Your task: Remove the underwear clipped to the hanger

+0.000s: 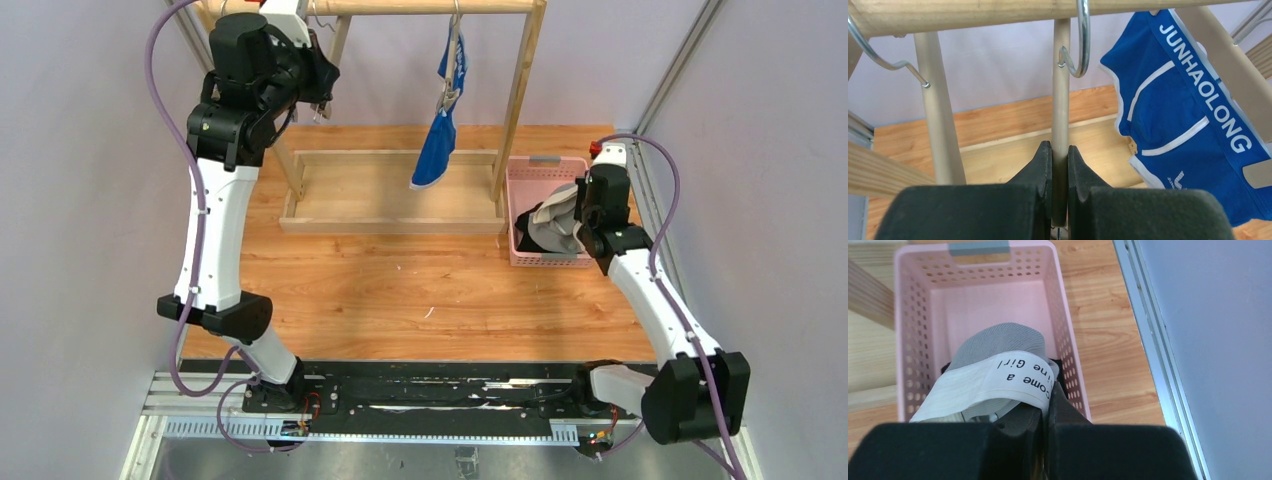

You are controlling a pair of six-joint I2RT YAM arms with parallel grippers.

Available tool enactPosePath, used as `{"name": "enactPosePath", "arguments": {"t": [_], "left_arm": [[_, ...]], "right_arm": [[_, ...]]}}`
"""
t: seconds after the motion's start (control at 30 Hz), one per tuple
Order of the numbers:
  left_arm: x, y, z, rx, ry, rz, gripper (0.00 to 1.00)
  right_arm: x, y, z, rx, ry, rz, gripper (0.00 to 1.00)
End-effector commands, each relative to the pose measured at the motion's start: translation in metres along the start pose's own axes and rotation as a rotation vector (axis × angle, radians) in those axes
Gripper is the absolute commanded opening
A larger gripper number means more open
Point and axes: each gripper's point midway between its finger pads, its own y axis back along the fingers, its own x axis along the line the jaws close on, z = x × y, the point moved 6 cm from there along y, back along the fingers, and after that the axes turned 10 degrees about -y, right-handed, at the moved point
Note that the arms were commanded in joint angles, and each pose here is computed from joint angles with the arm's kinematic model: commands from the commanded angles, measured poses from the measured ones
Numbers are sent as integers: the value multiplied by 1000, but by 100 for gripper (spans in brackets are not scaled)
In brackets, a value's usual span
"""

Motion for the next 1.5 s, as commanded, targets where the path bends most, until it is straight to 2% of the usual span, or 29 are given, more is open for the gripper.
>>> {"name": "enactPosePath", "arguments": {"t": [0.0, 0.17, 0.5, 0.63, 0.67, 0.73, 0.8, 0.9, 1.0, 1.13, 1.47], "left_arm": [[4, -7, 18, -97, 17, 6, 0], [7, -17, 17, -102, 33, 15, 0], [12, -39, -8, -14, 40, 27, 1], [10, -42, -15, 6, 49, 9, 11], [10, -40, -15, 1, 50, 7, 16], [10, -34, -12, -12, 49, 14, 29], [12, -26, -8, -33, 46, 30, 38], [14, -8, -1, -70, 32, 56, 46], [16, 7, 1, -86, 14, 78, 50], [17, 28, 7, -131, 7, 100, 56], [8, 72, 18, -211, -15, 53, 58]], "right_arm": [[-9, -18, 0, -21, -50, 0, 0], [-14, -29, -14, -1, -60, -7, 0], [-22, -44, -36, 75, -54, -63, 0], [-24, -48, -44, 115, -51, -94, 0], [-25, -48, -46, 120, -49, -105, 1], [-26, -49, -46, 132, -43, -112, 6], [-25, -49, -44, 134, -42, -106, 20], [-24, -50, -42, 134, -45, -101, 37], [-24, -48, -39, 128, -48, -96, 48], [-21, -40, -29, 99, -56, -65, 51], [-11, -6, 2, -22, -94, 96, 52]]}}
